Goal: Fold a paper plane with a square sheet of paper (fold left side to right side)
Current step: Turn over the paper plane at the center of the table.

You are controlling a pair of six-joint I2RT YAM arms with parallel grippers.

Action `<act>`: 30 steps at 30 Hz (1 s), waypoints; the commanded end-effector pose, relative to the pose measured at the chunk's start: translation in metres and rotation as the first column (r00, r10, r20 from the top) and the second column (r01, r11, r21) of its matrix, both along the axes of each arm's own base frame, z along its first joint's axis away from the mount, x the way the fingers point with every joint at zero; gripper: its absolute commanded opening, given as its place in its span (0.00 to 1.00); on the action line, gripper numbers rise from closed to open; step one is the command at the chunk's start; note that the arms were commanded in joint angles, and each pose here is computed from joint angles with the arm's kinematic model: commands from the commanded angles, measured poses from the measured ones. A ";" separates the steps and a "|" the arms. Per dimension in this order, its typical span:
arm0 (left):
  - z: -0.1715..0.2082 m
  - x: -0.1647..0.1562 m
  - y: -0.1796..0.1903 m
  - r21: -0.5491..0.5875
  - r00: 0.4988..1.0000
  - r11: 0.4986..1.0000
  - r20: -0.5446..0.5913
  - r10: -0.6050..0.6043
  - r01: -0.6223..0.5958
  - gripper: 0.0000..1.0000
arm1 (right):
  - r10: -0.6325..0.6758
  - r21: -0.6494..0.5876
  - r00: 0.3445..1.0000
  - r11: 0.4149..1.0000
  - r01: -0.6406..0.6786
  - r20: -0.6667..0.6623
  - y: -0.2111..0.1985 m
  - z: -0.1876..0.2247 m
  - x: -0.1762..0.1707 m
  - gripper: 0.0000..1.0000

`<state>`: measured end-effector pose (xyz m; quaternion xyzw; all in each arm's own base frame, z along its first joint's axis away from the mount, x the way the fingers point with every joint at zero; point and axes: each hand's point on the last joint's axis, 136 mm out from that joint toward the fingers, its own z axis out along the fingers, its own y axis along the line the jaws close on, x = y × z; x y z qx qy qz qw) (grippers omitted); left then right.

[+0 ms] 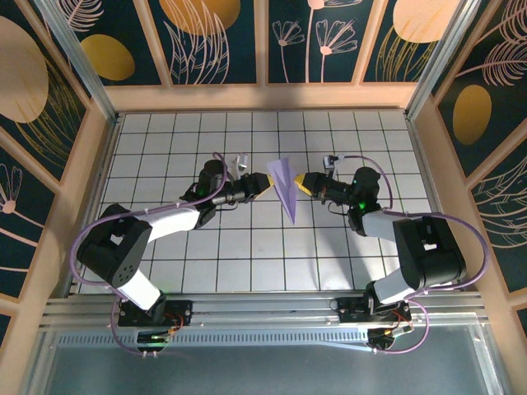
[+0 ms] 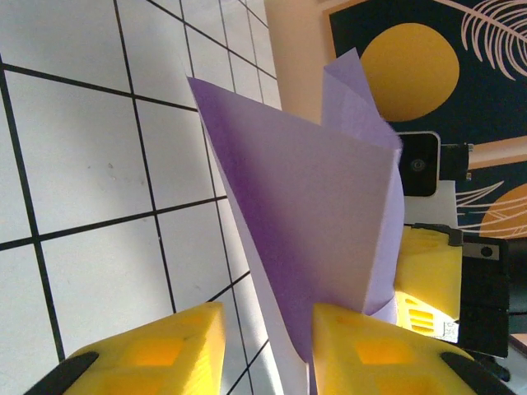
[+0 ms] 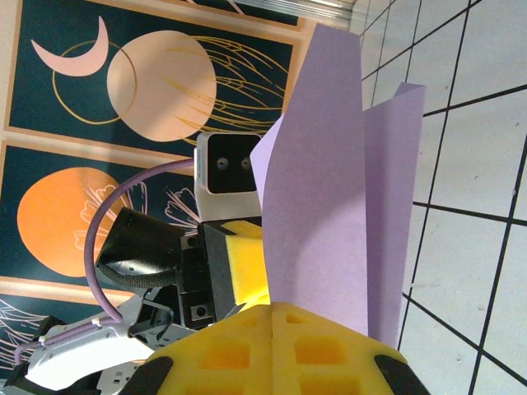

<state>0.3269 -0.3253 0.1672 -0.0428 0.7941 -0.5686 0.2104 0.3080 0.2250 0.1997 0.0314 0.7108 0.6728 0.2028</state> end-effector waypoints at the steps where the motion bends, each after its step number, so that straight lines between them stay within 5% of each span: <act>1: 0.008 -0.001 -0.006 -0.030 0.999 0.999 0.035 -0.021 0.022 0.29 | 0.009 0.012 0.999 1.000 -0.010 0.041 0.003 0.008 -0.001 0.00; 12: 0.010 -0.001 -0.010 -0.042 0.999 0.999 0.041 -0.031 0.032 0.25 | 0.017 0.022 0.999 1.000 -0.018 0.036 0.008 0.009 -0.002 0.00; 23: 0.004 0.002 -0.004 0.001 0.999 1.000 0.032 0.006 -0.006 0.06 | -0.014 -0.002 1.000 1.000 0.014 -0.006 0.007 -0.009 0.002 0.00; 26: -0.006 0.003 0.000 0.042 1.000 0.999 0.000 0.025 -0.025 0.03 | -0.065 -0.081 0.998 0.995 0.063 -0.025 0.001 -0.026 0.009 0.15; 30: -0.029 0.006 0.003 0.113 0.995 0.992 -0.074 0.061 -0.052 0.00 | -0.171 -0.362 0.985 0.919 0.154 -0.016 -0.018 -0.060 0.022 0.36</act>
